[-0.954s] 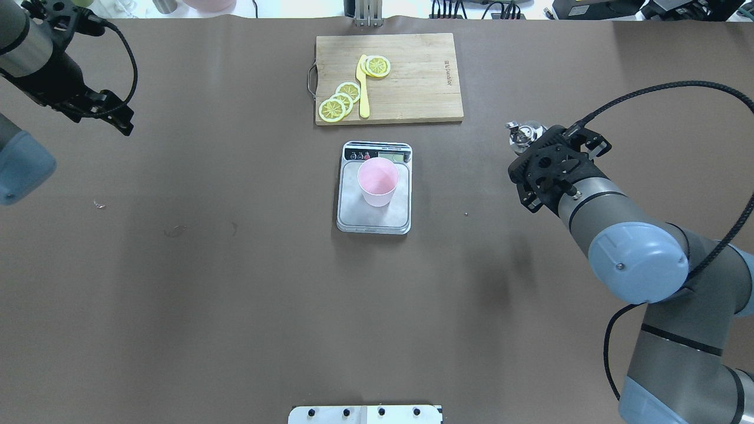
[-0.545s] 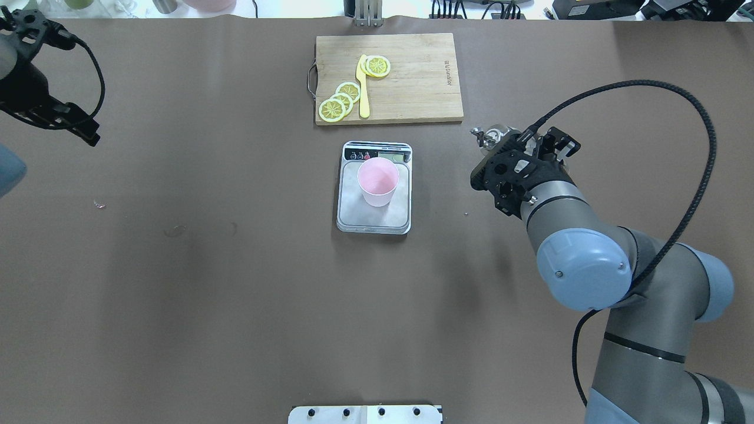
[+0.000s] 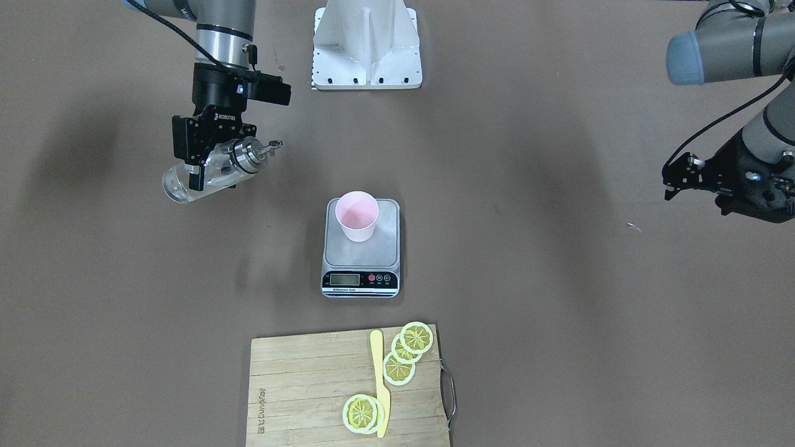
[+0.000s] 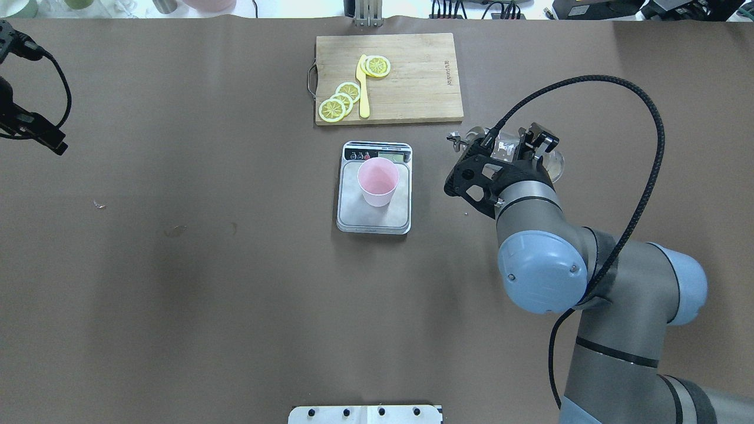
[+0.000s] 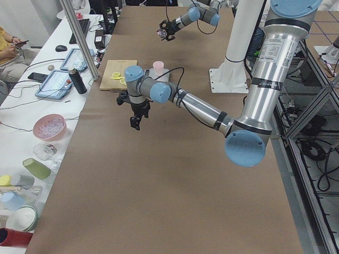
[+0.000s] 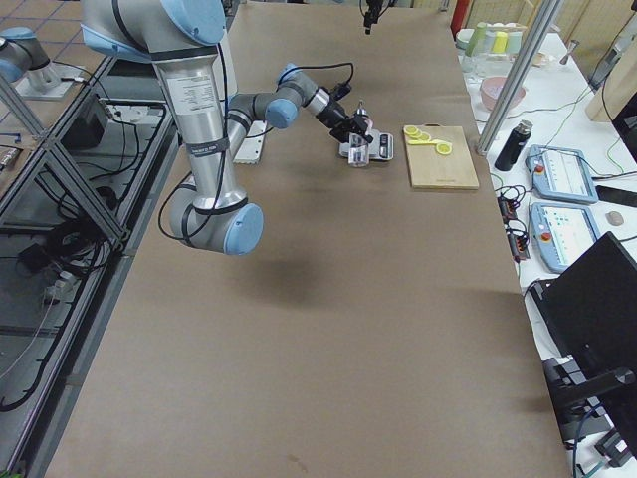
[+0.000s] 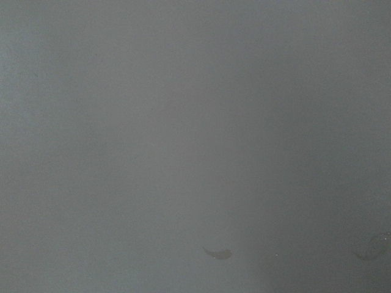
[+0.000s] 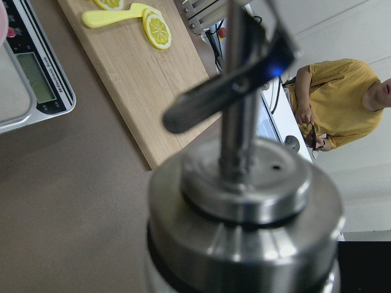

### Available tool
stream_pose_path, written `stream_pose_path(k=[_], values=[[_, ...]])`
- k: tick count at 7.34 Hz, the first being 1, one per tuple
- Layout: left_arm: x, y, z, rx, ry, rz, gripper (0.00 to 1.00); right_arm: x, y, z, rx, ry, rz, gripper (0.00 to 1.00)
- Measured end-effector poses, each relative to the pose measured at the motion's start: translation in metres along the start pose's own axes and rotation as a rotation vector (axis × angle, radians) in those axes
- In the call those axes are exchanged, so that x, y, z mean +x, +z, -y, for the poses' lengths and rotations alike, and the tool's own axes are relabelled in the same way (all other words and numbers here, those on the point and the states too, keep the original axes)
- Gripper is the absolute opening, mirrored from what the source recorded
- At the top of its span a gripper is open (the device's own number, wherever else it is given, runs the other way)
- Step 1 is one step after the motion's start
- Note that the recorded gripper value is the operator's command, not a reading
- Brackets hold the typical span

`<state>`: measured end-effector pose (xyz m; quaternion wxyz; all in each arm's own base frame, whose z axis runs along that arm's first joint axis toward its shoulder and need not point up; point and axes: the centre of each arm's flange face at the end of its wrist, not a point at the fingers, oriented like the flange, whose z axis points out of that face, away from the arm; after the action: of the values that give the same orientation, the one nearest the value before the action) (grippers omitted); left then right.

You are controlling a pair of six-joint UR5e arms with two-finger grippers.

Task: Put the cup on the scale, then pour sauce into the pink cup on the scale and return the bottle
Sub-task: 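Carry the dispenser with the right gripper toward the pink cup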

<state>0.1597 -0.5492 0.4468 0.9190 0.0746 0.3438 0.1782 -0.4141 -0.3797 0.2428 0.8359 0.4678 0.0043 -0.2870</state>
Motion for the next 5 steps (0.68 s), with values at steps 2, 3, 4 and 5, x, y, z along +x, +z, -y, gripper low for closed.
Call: stream_pose_path(k=[2,3,4,5], values=[[-0.013,0.001,-0.006,-0.005,0.017,0.006,0.97,-0.003,0.0,0.009,-0.014,-0.041,-0.016,0.24],[-0.019,0.003,-0.01,-0.009,0.016,0.007,0.97,-0.008,0.005,0.012,-0.021,-0.056,-0.025,0.24],[-0.024,0.005,-0.014,-0.014,0.012,0.009,0.97,-0.013,0.012,0.017,-0.028,-0.071,-0.04,0.24],[-0.028,0.008,-0.018,-0.019,0.019,0.01,0.97,-0.018,0.018,0.021,-0.035,-0.083,-0.054,0.24]])
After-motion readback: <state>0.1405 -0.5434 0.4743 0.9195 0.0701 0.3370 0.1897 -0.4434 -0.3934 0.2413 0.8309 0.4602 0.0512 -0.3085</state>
